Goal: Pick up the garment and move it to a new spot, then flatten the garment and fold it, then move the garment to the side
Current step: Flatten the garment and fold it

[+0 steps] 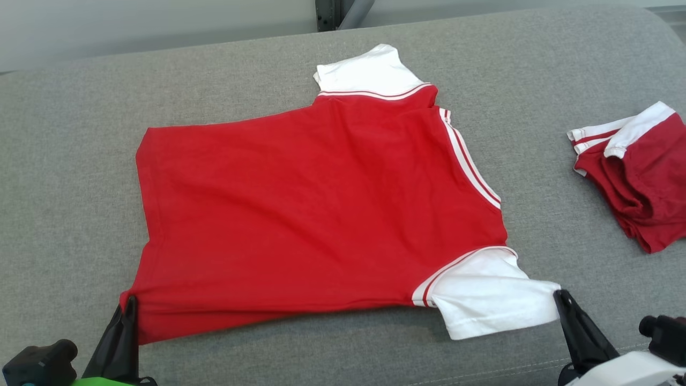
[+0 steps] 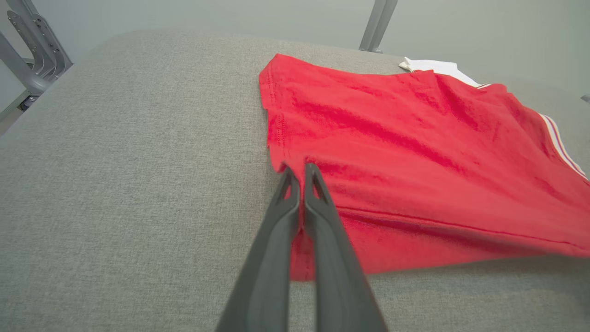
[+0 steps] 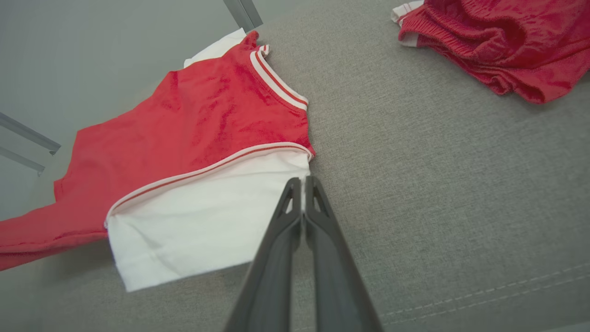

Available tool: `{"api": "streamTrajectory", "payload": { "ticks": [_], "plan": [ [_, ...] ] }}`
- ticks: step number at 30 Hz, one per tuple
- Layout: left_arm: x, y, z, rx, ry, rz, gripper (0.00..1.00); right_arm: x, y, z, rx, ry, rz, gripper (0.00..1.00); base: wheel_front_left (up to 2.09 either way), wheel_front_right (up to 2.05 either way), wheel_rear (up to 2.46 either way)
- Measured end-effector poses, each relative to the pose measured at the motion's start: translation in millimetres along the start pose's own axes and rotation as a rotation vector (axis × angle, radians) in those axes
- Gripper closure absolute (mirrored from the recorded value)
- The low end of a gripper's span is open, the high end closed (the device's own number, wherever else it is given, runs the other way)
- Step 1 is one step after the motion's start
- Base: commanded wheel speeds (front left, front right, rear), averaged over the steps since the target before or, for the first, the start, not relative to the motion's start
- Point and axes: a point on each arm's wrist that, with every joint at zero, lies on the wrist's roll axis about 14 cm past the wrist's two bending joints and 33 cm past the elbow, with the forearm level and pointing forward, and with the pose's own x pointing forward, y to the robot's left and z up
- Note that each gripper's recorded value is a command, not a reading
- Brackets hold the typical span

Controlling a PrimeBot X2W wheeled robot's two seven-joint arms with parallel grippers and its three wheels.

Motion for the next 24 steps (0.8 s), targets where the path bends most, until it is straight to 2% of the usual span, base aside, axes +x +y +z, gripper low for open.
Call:
{"api": "streamTrajectory", "payload": {
  "ticks": [12,24],
  "plan": [
    [39,-8,7,0.029,-0.006,-0.058,1.0,84,21,51,-0.132,-0.087,0.111,1.0,0.0,0.0,0.0],
    [86,1,-24,-0.001,0.055,-0.058,1.0,165,22,18,-0.159,0.012,0.148,1.0,0.0,0.0,0.0]
  ]
}}
